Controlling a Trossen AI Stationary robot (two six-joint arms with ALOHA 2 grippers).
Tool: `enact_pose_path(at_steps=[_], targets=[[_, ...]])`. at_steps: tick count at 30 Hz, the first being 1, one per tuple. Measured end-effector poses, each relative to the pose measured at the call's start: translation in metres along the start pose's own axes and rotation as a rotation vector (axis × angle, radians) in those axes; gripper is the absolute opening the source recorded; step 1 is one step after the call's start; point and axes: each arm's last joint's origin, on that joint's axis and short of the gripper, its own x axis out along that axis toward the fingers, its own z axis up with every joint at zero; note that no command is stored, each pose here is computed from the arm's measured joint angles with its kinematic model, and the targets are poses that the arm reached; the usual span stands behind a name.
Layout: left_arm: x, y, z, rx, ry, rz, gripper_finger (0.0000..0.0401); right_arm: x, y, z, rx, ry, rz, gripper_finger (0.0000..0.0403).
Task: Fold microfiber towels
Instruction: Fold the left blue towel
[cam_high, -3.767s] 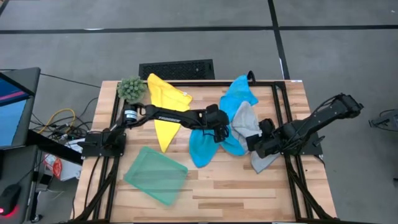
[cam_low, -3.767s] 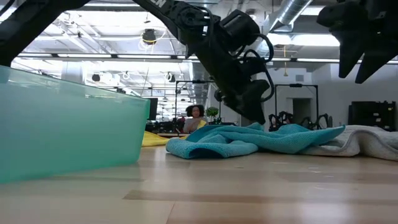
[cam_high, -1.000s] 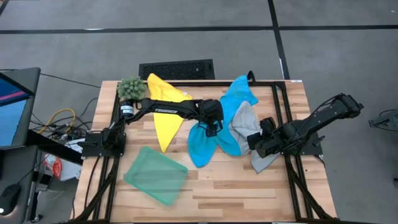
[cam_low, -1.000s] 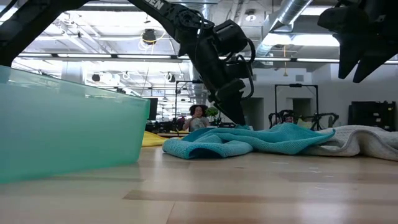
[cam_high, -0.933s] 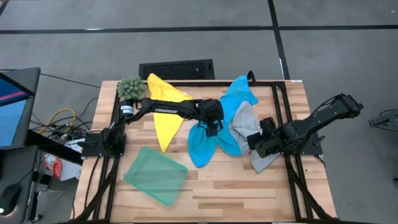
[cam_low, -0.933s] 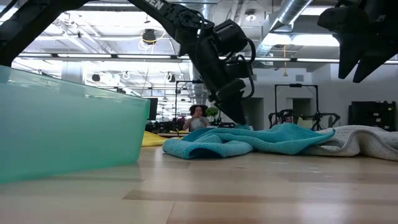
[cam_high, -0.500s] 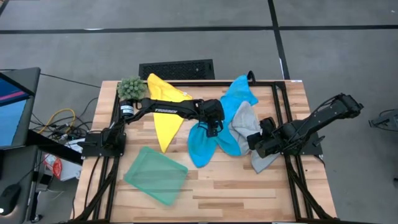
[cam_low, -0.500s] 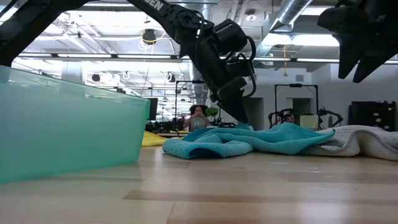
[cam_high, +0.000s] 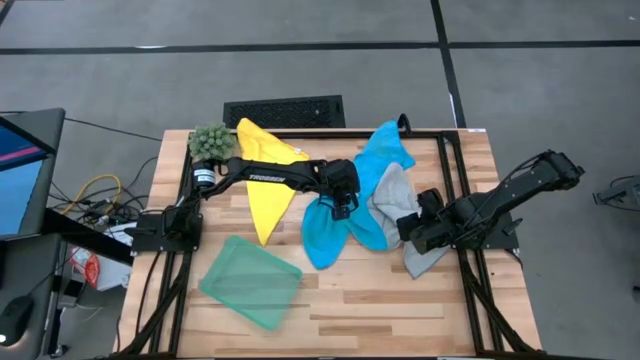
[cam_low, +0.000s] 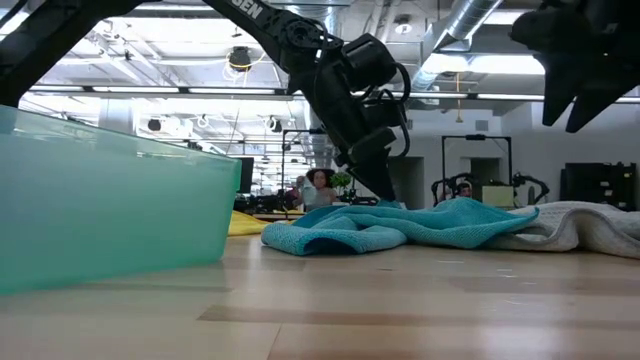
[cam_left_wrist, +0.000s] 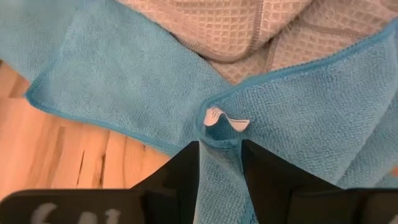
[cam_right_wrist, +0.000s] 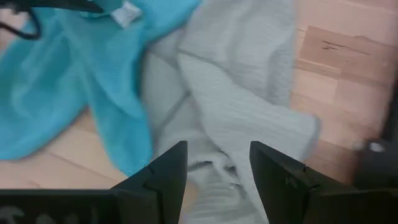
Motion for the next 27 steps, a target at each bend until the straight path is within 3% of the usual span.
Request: enact_pose_path(at_steps=[4,8,18,24,27], targets=[[0.0,0.0,0.0,0.004,0.003,-0.003,0.0061,0.001,0.011,-0.001,-0.033,0.0,0.089,0.0198],[0.0,0.0,-0.001,0.007,0.014,0.001,0.0008,0.005,0.019,-0.006,-0.062,0.012,0.097,0.0198],[0.0,0.0,-0.001,-0.011,0.016,0.006,0.0002,0.021,0.043,-0.032,-0.073,0.073,0.106,0.0198],[0.0,0.0,-0.001,-0.01,0.017,0.01,0.0002,0.043,0.045,-0.045,0.028,0.122,0.052,0.0198],[0.0,0.0,-0.002,-0.01,0.017,0.01,0.0002,0.062,0.041,-0.056,0.119,0.164,0.157,0.0199]])
